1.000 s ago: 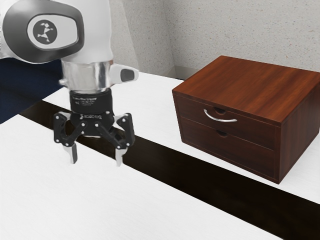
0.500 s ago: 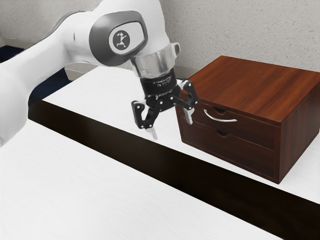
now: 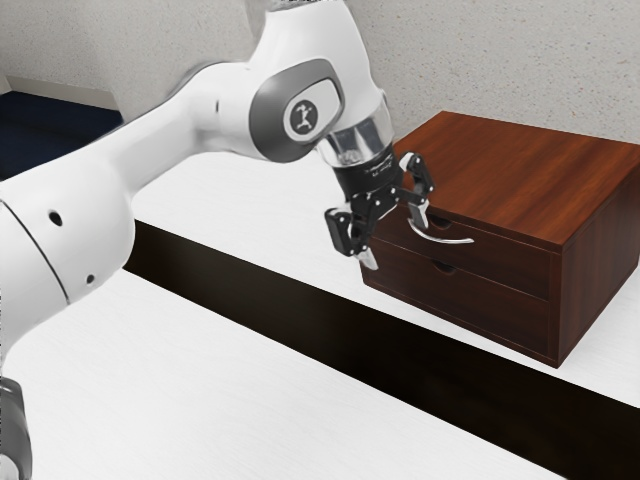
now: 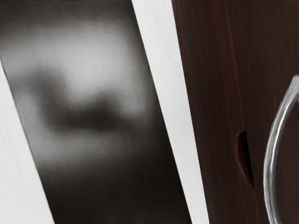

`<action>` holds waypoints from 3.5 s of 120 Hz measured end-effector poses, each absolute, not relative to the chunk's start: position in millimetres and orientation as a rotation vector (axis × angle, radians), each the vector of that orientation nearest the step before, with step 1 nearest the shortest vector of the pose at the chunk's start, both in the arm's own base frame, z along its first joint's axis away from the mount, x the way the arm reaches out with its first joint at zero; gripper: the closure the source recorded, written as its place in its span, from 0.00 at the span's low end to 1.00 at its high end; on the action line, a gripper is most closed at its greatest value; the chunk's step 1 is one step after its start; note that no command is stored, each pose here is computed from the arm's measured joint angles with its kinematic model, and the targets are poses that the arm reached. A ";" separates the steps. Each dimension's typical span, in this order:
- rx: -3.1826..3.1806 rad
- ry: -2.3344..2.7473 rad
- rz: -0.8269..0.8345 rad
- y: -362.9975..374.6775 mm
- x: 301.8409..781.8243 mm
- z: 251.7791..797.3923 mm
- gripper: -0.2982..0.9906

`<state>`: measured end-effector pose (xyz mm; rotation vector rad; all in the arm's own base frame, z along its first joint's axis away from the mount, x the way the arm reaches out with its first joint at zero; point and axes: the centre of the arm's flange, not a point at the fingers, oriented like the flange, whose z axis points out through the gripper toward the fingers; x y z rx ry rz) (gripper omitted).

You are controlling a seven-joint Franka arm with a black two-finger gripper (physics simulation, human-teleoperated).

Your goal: Pull the drawer handle with one arm to open the drawer

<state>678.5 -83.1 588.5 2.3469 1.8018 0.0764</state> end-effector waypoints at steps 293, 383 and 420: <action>2.190 1.926 0.122 -77.1 568.9 568.8 0.76; 2.197 1.944 0.100 -73.2 526.4 561.6 0.75; 2.206 1.942 0.101 -73.6 523.5 559.8 0.71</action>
